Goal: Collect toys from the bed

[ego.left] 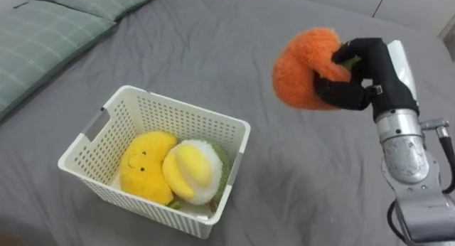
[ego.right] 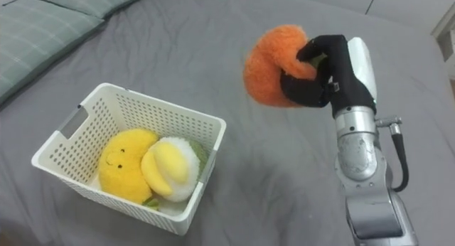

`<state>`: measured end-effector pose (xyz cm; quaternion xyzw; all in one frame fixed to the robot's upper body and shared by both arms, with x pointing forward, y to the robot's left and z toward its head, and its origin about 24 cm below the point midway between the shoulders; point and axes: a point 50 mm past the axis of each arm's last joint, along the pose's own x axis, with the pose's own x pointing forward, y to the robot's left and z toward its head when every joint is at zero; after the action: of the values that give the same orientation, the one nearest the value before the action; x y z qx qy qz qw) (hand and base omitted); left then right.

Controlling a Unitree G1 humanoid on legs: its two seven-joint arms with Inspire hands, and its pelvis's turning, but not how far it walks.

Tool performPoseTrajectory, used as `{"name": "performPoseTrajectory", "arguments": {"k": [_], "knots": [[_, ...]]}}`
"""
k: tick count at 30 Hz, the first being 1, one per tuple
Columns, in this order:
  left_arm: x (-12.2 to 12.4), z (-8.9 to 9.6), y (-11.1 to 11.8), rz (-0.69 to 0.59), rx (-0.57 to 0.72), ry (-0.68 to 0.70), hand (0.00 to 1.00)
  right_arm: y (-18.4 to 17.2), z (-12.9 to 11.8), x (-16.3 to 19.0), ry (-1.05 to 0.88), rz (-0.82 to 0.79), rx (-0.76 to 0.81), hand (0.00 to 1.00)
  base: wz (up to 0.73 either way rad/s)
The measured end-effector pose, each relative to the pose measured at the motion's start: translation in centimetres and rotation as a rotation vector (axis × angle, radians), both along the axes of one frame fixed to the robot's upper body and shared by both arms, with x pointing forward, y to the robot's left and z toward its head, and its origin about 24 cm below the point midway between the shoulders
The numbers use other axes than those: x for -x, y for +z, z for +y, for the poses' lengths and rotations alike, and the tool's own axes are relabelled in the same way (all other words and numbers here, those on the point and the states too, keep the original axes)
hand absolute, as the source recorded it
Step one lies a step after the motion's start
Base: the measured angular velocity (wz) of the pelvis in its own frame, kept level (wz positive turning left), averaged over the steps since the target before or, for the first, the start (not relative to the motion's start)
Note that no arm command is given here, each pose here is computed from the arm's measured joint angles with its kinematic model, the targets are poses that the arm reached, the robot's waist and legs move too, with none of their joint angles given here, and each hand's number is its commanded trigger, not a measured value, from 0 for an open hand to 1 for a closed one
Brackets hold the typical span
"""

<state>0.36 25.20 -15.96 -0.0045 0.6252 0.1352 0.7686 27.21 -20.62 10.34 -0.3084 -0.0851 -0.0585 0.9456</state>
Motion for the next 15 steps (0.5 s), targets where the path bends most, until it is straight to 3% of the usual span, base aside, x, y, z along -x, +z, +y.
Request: {"name": "performPoseTrajectory", "arguments": {"k": [5, 13, 15], "knots": [[0.1, -0.2, -0.2, 0.007, 0.007, 0.001, 0.00, 1.2, 1.0, 0.2, 0.075, -0.031, -0.012, 1.00, -0.01], [-1.4, -0.5, -0.2, -0.023, 0.013, -0.046, 0.00, 1.8, 4.9, 0.4, 0.300, -0.011, -0.002, 1.00, 0.10], [-2.0, -0.6, -0.1, -0.038, 0.012, -0.065, 0.00, 1.5, 5.5, 0.5, 0.336, 0.017, 0.007, 0.79, 0.05]]}}
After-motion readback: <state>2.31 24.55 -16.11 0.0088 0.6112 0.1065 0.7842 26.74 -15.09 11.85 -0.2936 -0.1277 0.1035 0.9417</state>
